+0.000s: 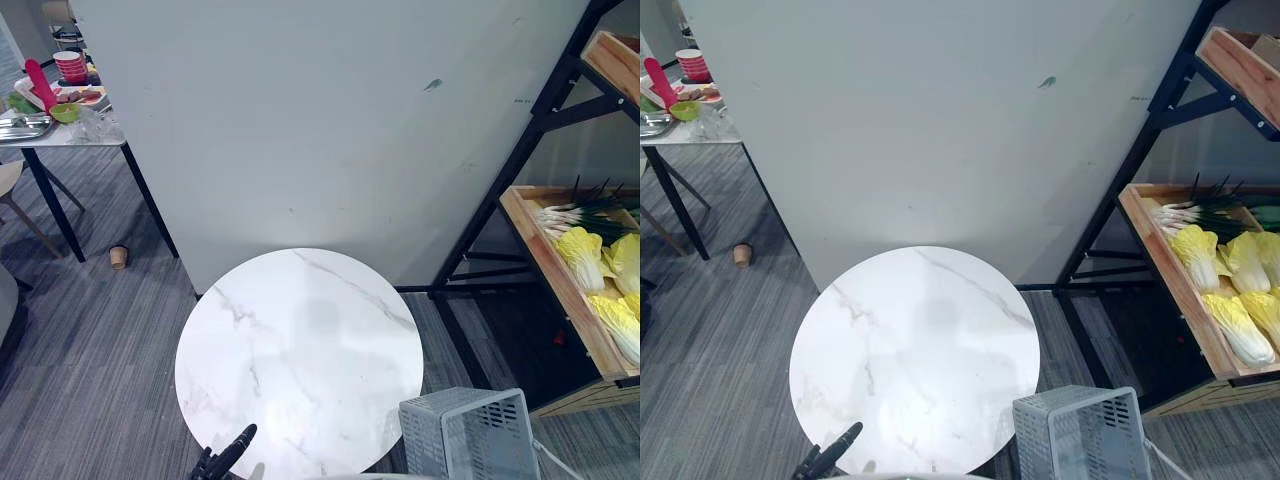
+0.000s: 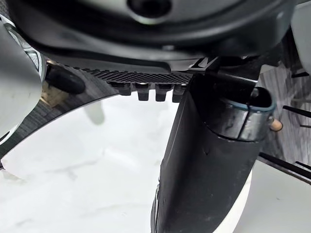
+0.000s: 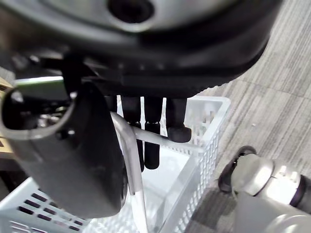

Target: Pick vegetable in the basket

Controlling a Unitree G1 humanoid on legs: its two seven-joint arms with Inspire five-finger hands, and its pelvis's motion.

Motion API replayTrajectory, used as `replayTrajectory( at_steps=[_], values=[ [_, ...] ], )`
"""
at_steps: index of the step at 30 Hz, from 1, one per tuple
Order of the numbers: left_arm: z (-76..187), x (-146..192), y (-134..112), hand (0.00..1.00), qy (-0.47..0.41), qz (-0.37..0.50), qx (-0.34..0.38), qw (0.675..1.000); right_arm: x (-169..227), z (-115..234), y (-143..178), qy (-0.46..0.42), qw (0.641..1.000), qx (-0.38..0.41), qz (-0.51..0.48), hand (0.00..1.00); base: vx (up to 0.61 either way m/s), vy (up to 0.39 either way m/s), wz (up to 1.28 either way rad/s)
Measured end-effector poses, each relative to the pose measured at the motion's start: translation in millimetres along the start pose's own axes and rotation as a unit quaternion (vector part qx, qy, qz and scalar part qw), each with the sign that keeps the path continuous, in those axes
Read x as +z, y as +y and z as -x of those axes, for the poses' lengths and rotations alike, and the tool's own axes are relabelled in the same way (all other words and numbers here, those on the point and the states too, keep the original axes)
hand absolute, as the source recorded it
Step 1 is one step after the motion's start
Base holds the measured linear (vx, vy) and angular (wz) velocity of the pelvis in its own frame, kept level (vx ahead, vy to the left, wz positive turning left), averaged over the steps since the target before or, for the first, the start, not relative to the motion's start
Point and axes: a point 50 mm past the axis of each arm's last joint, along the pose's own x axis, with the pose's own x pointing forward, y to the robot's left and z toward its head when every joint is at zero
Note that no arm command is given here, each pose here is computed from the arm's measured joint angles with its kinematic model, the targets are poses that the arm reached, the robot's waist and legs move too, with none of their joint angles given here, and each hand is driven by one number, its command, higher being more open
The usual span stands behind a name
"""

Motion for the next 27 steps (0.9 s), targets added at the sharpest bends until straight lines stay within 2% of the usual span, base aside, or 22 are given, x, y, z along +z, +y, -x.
replayTrajectory(
  at_steps=[5,11,16,20,27],
  values=[
    [0,-1,2,1.0,0.007,-0.001,0.003,1.0,-8,1,2,0.028,0.999,-0.043,0.001,0.0,-0.04,-0.027,0.04],
    [2,-10,6,1.0,0.019,0.019,0.016,0.999,5,-6,-6,0.048,0.984,-0.102,-0.137,0.0,-0.01,-0.016,0.05],
    [3,-12,12,1.0,0.023,0.034,0.029,0.999,4,-8,-3,0.079,0.957,-0.138,-0.242,0.0,0.07,0.034,-0.12],
    [3,-15,11,1.0,0.027,0.037,0.029,0.999,-7,-5,-19,0.106,0.93,-0.182,-0.301,0.0,0.11,0.041,-0.07],
    [4,-19,10,1.0,0.031,0.045,0.025,0.998,-26,-1,-26,0.14,0.918,-0.204,-0.311,0.0,0.03,0.011,-0.09]
  ],
)
